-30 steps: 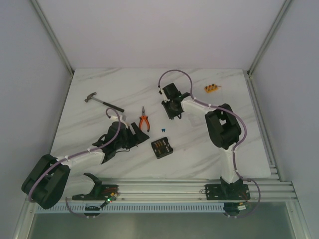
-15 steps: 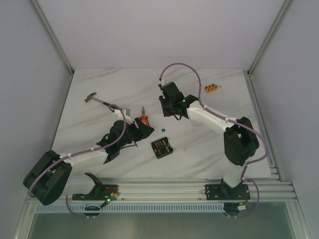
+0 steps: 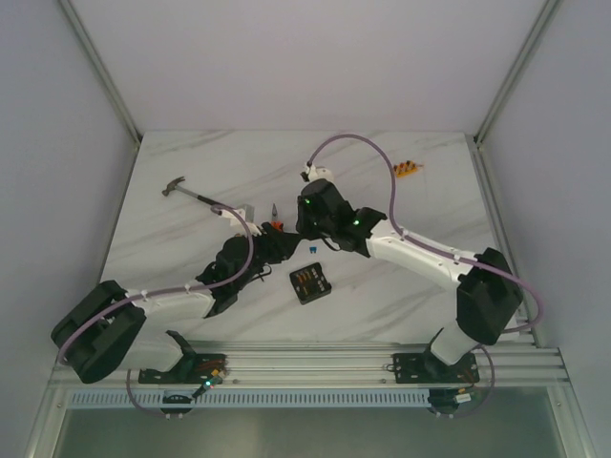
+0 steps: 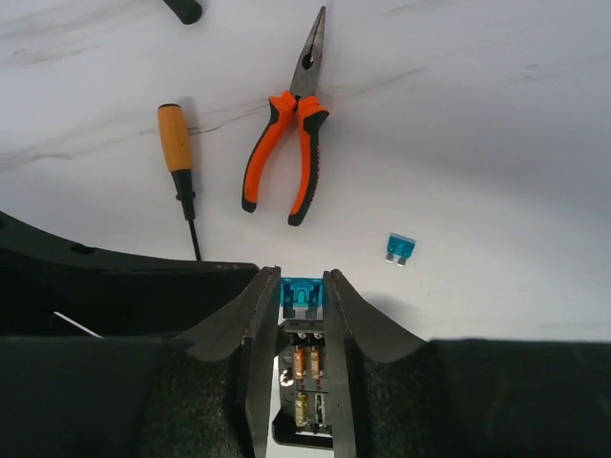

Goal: Snap on the fuse box
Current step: Pick up the fuse from the center of the board.

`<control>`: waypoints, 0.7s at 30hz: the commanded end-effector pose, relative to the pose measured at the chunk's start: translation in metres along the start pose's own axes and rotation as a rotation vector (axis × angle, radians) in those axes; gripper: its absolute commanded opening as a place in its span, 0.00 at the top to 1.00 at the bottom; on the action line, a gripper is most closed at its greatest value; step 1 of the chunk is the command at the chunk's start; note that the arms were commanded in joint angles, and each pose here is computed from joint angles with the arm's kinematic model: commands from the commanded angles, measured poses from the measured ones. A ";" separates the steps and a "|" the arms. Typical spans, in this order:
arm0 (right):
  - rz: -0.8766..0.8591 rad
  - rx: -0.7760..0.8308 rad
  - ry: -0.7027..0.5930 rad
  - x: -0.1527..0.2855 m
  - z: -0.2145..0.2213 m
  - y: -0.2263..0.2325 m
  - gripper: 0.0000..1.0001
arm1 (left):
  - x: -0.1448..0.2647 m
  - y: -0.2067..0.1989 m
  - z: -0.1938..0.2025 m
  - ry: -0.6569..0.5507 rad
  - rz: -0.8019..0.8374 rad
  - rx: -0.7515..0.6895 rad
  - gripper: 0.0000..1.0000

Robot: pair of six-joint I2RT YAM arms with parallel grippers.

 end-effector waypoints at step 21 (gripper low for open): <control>-0.127 -0.121 -0.100 0.024 -0.002 0.022 0.67 | 0.007 -0.013 -0.011 -0.083 0.057 -0.049 0.98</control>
Point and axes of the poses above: each gripper's point midway between its finger pads, its own x axis back along the fingers, its own y axis along the line the jaws close on, z = x × y, the point moved 3 cm from there along x, back along the fingers, and after that the axes turned 7 degrees about -x, right-handed, at the moved point
